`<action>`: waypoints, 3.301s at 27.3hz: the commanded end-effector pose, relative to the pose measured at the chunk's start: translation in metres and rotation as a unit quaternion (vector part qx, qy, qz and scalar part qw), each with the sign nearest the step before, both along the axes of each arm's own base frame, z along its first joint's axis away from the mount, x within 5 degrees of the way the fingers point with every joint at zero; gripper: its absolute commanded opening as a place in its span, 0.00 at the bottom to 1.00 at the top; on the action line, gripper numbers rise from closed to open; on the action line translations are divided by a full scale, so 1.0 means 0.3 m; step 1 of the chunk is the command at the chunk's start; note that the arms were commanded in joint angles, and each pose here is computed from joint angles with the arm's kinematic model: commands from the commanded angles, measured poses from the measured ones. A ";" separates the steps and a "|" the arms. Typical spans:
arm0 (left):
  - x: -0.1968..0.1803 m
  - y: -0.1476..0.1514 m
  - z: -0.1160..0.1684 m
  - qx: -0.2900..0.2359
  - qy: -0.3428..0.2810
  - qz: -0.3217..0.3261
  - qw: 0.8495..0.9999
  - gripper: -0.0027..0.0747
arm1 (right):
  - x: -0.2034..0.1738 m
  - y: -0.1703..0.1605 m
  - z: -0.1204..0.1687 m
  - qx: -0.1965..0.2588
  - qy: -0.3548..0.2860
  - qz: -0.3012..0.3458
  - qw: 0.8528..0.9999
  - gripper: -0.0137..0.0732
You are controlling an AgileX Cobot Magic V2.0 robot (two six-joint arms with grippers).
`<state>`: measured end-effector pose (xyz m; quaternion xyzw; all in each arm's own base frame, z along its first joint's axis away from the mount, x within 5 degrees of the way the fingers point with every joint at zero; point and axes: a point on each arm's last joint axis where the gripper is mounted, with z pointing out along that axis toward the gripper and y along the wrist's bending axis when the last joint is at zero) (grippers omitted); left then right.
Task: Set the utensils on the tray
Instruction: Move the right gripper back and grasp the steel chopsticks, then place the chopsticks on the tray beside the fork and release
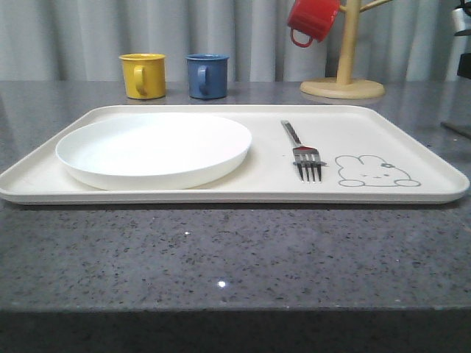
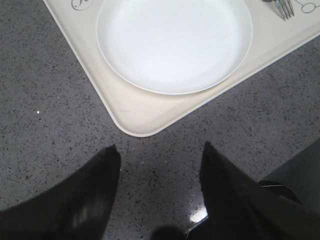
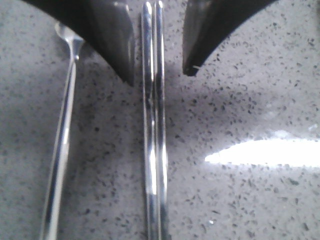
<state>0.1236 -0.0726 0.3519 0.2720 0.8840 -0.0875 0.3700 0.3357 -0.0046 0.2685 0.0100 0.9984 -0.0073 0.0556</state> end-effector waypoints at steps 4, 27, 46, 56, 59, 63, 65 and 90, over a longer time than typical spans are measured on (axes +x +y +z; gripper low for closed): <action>0.005 -0.008 0.042 -0.026 -0.036 0.000 0.999 0.51 | 0.002 -0.011 0.044 -0.010 -0.032 0.007 0.999 0.47; 0.010 -0.011 0.049 -0.034 -0.050 0.000 0.998 0.51 | 0.021 -0.012 -0.001 -0.010 -0.011 0.007 1.000 0.17; 0.011 -0.011 0.050 -0.035 -0.050 0.000 0.998 0.51 | -0.044 0.223 0.158 0.101 -0.038 0.069 0.992 0.11; 0.011 -0.011 0.050 -0.035 -0.050 0.000 0.998 0.51 | -0.030 0.381 0.162 0.138 -0.067 0.053 0.987 0.12; 0.011 -0.011 0.050 -0.035 -0.050 0.000 0.998 0.51 | -0.018 0.402 0.144 0.145 -0.064 0.033 0.987 0.12; 0.011 -0.011 0.050 -0.035 -0.050 0.000 0.998 0.51 | 0.001 0.422 0.121 0.164 -0.062 0.012 0.984 0.12; 0.011 -0.011 0.050 -0.035 -0.050 0.000 0.998 0.51 | 0.012 0.432 0.109 0.176 -0.062 0.007 0.982 0.12; 0.011 -0.011 0.050 -0.035 -0.050 0.000 0.998 0.51 | 0.034 0.439 0.072 0.174 -0.056 0.014 0.983 0.41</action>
